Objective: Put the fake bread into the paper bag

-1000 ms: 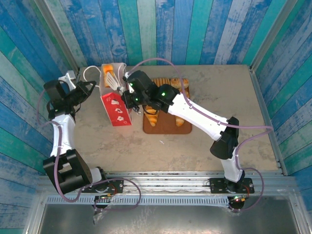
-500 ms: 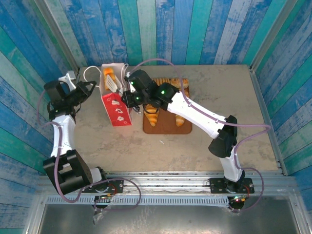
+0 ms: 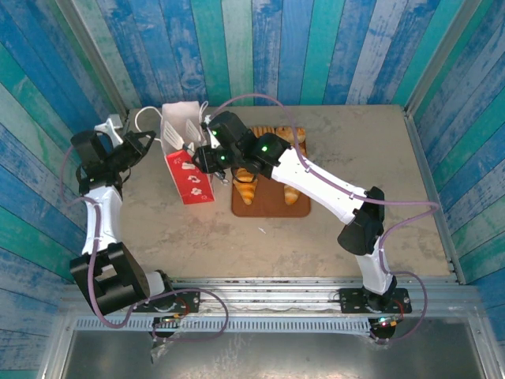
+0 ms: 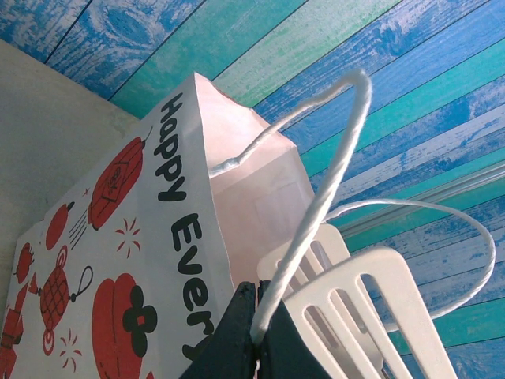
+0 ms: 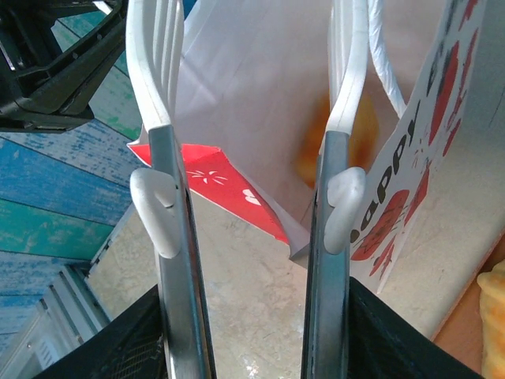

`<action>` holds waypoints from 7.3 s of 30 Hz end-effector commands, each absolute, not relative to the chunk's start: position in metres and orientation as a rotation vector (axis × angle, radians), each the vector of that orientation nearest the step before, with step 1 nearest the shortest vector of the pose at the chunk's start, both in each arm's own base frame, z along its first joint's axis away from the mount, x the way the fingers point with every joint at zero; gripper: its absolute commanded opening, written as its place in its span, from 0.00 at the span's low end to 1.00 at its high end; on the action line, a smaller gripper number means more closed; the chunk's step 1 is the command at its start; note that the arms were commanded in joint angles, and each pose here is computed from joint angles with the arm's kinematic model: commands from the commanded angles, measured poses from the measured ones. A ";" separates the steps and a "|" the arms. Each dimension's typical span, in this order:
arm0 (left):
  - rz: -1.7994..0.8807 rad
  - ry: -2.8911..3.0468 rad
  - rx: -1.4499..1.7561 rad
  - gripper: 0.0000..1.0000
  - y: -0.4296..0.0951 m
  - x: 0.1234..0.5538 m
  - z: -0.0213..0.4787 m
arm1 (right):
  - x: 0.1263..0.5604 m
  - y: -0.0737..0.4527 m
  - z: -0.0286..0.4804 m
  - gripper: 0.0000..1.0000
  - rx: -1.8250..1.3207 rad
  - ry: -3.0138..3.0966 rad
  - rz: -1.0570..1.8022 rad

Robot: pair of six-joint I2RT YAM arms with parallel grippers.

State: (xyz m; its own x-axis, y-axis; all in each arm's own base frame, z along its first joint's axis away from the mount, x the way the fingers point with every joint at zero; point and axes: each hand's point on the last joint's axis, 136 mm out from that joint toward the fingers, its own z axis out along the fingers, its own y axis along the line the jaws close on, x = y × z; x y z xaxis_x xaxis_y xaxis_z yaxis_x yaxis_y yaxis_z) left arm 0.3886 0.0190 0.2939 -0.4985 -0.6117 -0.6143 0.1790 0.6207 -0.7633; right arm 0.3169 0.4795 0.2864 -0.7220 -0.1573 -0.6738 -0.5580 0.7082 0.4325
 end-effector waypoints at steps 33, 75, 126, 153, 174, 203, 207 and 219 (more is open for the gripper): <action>-0.852 1.771 -0.170 0.84 -0.002 0.332 0.385 | 0.268 0.386 0.469 0.50 -0.484 1.886 0.980; -0.791 1.962 -0.331 0.94 -0.031 0.274 0.248 | 0.236 0.176 0.149 0.52 -0.073 2.780 0.273; -0.573 1.846 -0.417 0.94 0.025 0.310 0.346 | 0.259 0.184 0.159 0.10 -0.085 2.695 0.268; -0.765 1.830 -0.218 0.85 0.033 0.380 0.382 | 0.270 0.312 0.430 0.08 -0.494 1.800 0.785; -0.902 1.865 -0.189 0.53 0.029 0.410 0.340 | 0.291 0.450 0.419 0.08 -0.675 1.785 0.915; -0.639 1.842 -0.285 0.05 0.052 0.398 0.337 | 0.320 0.452 0.318 0.08 -0.644 2.130 0.638; -0.644 1.846 -0.288 0.06 0.052 0.398 0.335 | 0.323 0.446 0.314 0.09 -0.646 2.143 0.584; -0.645 1.844 -0.295 0.06 0.052 0.398 0.335 | 0.322 0.434 0.309 0.24 -0.663 2.159 0.510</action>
State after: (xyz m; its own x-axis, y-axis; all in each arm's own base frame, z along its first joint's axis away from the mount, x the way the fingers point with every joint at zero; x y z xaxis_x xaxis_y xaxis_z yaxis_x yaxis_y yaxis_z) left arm 0.4081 0.0566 0.3200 -0.3951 -0.5131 -0.7620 0.0867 0.8050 -0.5869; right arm 0.3220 0.4364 0.2855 -0.5767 -0.3070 -0.7571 -0.6077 0.7806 0.1463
